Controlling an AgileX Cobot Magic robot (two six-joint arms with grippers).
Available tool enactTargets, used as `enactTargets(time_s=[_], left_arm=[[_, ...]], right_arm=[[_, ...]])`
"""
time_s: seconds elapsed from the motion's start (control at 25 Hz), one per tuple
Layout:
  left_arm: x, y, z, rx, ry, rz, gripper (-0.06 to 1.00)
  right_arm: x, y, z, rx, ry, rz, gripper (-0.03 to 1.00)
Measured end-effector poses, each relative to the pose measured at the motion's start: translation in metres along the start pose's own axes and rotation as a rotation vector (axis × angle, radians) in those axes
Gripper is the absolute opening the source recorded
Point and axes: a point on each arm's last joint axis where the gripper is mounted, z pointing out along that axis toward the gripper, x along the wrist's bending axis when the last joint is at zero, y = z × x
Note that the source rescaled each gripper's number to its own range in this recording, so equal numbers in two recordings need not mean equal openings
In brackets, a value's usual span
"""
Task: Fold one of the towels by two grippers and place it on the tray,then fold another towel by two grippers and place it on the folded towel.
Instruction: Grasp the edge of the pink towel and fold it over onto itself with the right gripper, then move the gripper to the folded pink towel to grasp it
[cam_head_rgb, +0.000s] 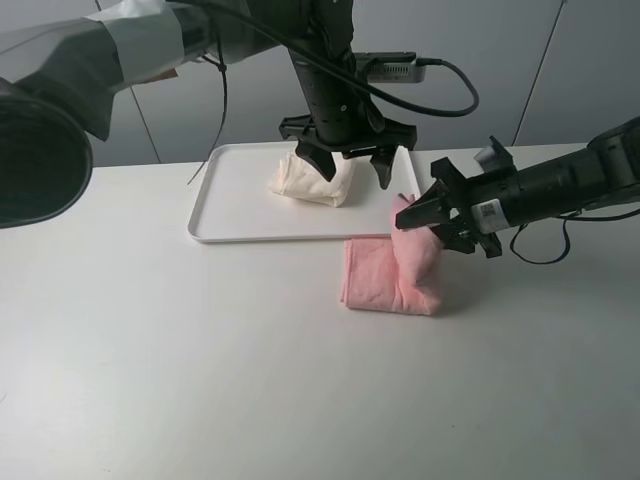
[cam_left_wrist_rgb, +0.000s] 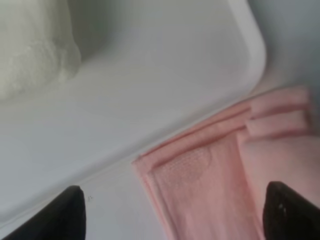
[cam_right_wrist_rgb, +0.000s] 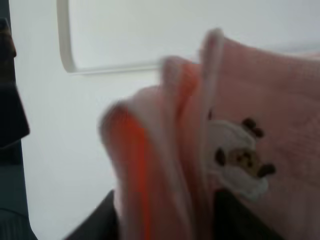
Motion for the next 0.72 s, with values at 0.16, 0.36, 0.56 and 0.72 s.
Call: enactTargets(time_s=[0.16,0.36,0.56,0.72], left_arm=[[0.0,0.0,0.0,-0.001,0.0,0.002,0.92],[0.002,0.001,-0.001,-0.003,0.001,0.004,0.92],[0.013,0.006,-0.01,-0.022,0.004,-0.015,0.92],[0.021,0.008,-0.014,-0.027,-0.009,-0.019,0.92]], right_arm=[[0.006,-0.005,0.008,0.029,0.005,-0.028,0.91],[0.01,-0.008,0.013,0.046,0.007,-0.045,0.8],[0.008,-0.006,0.01,0.034,0.006,-0.036,0.68],[0.003,-0.002,0.002,0.018,0.018,-0.018,0.73]])
